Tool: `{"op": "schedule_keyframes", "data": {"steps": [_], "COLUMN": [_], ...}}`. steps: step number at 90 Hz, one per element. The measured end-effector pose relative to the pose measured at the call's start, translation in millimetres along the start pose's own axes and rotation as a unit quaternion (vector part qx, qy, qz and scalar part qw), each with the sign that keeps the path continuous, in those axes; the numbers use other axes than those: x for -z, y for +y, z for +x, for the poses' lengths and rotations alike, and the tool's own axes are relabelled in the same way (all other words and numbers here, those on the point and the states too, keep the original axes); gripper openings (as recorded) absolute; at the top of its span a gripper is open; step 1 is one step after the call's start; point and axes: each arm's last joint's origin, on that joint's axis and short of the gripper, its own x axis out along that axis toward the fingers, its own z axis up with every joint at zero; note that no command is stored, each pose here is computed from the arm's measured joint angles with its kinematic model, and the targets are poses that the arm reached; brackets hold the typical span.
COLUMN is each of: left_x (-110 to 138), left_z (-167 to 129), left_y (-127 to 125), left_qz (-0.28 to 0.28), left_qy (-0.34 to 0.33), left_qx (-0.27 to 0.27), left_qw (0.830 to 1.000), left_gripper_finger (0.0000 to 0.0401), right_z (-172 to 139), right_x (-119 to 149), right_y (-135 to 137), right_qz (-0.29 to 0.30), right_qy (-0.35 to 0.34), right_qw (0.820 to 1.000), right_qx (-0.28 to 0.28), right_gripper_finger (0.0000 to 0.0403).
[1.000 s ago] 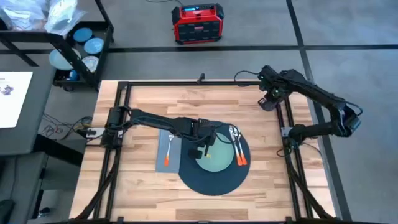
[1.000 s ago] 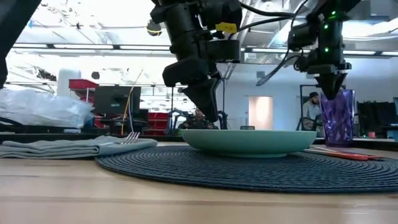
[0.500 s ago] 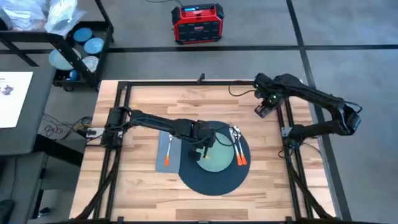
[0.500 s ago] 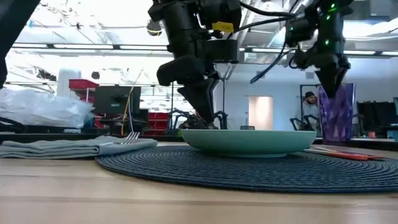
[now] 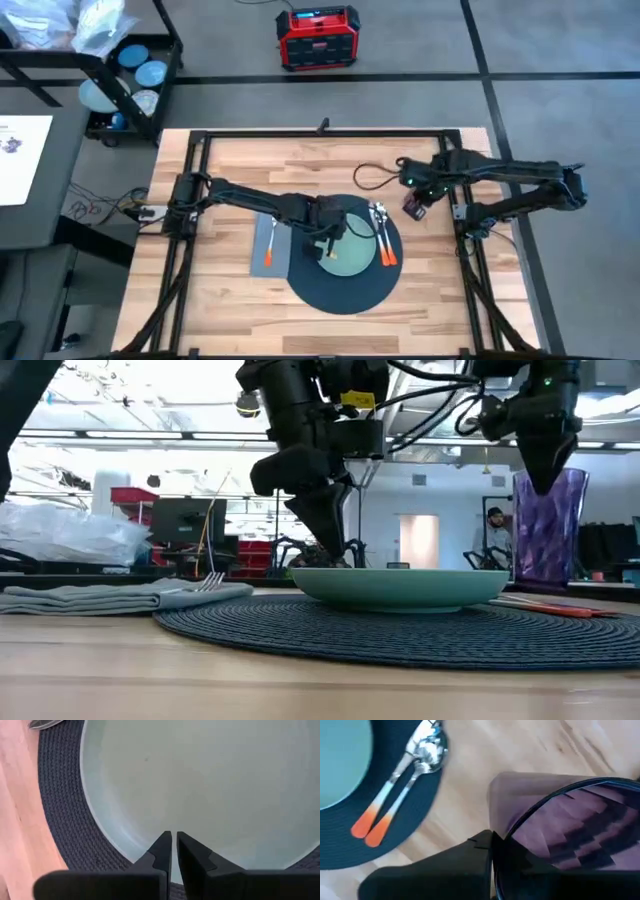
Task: Set table place
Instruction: Move the purple glass to the right side of the blue placemat
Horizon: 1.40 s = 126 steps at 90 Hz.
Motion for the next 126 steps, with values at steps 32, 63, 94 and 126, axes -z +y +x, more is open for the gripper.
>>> {"op": "schedule_keyframes", "data": {"steps": [32,63,94,126], "left_x": [0,-1,-1,-2], "left_z": [0,0,0,0], "left_y": [-1,0,0,0], "left_qz": [-0.004,0.001,0.001,0.031], "left_qy": [-0.002,-0.002,-0.003,-0.008], "left_qx": [0.0,0.0,0.0,-0.002], "left_qw": [1.0,1.0,1.0,0.999], "left_gripper_finger": [0.0011,0.0011,0.0011,0.0011], "right_z": [16,13,12,-12], "right_x": [-7,-7,-7,-14], "right_y": [16,18,22,21], "right_qz": [-0.033,-0.049,-0.072,-0.093], "right_qy": [0.024,0.02,0.026,-0.044], "right_qw": [0.999,0.998,0.995,0.993], "right_qx": [0.016,-0.022,-0.059,-0.065], "right_gripper_finger": [0.0,0.0008,0.0064,0.0089]}}
